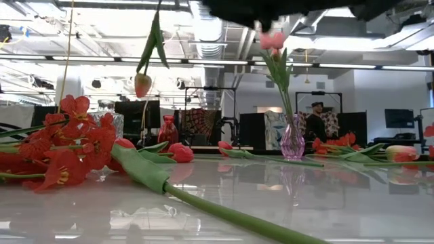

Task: Sort flowers into vase by color
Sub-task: Put the pink tulip into the purple vase

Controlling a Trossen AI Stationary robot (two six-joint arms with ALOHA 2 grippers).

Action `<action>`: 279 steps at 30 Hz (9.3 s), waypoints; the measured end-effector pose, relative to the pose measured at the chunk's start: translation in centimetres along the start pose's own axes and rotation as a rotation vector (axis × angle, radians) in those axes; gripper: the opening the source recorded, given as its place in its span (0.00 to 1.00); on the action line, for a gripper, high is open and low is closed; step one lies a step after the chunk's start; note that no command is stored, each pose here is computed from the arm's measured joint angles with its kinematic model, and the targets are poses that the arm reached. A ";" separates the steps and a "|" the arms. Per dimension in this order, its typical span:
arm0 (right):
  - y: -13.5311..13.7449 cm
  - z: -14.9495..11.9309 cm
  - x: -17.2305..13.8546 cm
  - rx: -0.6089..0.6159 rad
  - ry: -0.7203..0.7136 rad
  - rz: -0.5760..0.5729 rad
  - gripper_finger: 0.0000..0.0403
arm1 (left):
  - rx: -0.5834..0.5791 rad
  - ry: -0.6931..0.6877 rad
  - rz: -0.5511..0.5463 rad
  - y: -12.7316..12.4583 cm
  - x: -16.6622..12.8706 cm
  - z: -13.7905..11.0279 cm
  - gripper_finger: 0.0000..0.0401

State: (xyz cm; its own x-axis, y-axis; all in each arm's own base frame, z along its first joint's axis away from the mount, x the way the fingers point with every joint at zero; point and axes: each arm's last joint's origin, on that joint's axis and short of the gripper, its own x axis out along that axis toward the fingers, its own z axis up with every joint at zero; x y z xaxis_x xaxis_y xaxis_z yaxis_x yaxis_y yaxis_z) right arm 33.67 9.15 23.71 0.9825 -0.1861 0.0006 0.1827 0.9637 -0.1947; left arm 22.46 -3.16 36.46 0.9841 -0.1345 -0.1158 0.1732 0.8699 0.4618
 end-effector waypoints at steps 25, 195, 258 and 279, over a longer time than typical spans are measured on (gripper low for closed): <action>1.9 4.1 4.9 -0.158 -0.142 0.017 0.56 | 0.018 -0.111 -0.106 -2.9 2.1 1.0 0.00; -6.3 3.4 0.4 0.132 -0.249 0.317 0.66 | -0.443 -0.051 0.039 -3.3 6.3 -10.0 0.00; -15.9 7.3 -8.8 -0.013 0.000 -0.233 0.09 | -0.401 0.171 0.269 -0.6 -0.3 -7.4 0.44; -20.7 -1.5 -13.4 0.196 -0.147 -0.571 0.09 | -0.443 0.202 0.278 -0.7 -1.2 -7.4 0.44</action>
State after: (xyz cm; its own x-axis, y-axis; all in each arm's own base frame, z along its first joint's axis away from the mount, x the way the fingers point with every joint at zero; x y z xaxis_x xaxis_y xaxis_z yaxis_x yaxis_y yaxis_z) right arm 16.71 -8.61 26.22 0.7199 -0.6677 0.1894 0.6703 0.7397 0.0599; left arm 20.90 -0.06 29.78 0.9560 0.1843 -0.2284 -0.1678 0.9817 0.0899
